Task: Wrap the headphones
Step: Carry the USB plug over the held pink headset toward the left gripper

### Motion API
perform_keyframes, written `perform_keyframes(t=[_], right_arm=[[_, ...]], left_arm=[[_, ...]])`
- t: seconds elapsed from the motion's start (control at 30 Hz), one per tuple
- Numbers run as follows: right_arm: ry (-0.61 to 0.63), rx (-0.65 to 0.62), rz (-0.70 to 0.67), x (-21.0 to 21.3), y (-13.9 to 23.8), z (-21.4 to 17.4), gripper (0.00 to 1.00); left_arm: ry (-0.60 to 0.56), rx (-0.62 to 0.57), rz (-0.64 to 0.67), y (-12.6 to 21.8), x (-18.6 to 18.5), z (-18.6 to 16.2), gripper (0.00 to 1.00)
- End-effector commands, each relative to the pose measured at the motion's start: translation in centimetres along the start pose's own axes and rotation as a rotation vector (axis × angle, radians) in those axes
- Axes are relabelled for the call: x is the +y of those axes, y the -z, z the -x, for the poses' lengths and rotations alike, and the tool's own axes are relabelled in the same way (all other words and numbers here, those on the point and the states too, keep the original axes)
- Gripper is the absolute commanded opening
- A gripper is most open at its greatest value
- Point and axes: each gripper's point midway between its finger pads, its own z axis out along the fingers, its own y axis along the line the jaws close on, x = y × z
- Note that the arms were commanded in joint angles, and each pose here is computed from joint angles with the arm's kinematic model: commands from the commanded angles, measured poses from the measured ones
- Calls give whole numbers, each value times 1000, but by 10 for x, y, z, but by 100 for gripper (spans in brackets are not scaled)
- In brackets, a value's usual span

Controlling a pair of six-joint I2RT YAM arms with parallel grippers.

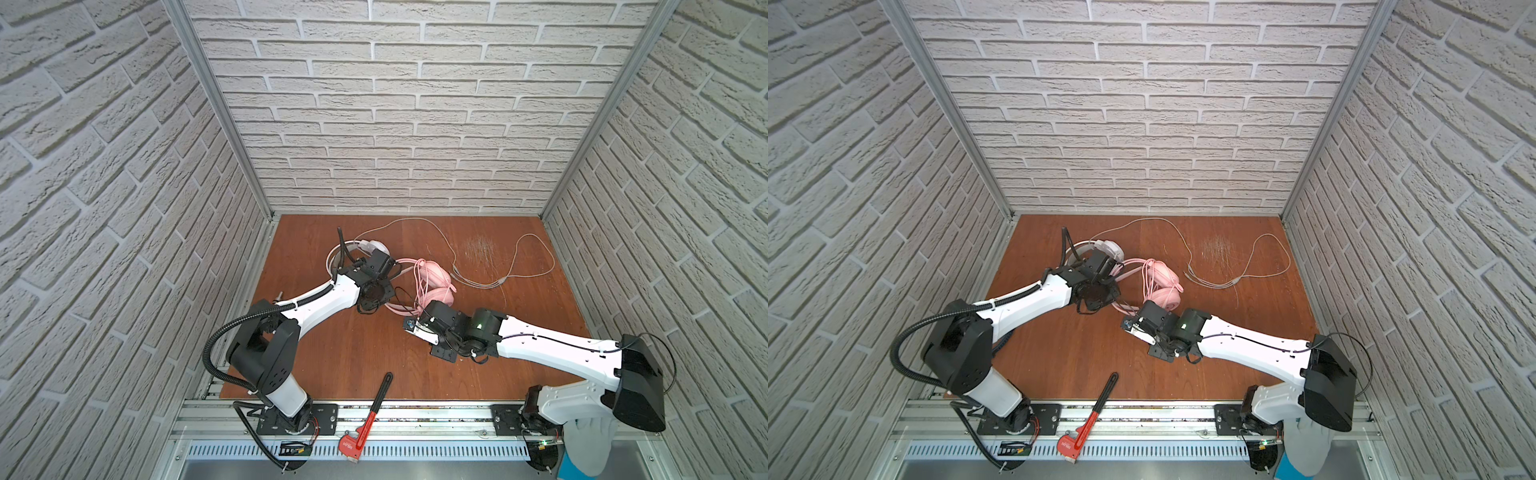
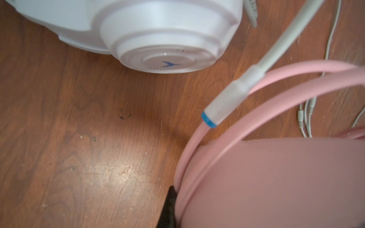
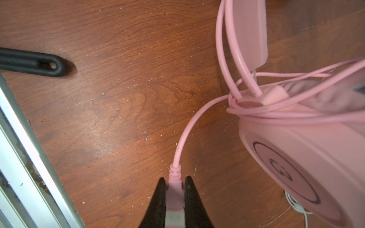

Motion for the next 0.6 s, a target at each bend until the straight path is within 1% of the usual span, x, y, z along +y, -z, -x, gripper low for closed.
perform_keyframes(t=[0.0,0.23,0.57], right_arm=[[63,-29,-23,-4,5,13,5],[139,-31,-48,-9,6,19,5],[283,-54,-55,-9,9,30,5]], left_arm=[[-19,-28,-58,4,-23,9,0],[-98,5,-4,-7,-27,4,0],[-189,91,9,-24,-38,-10,0]])
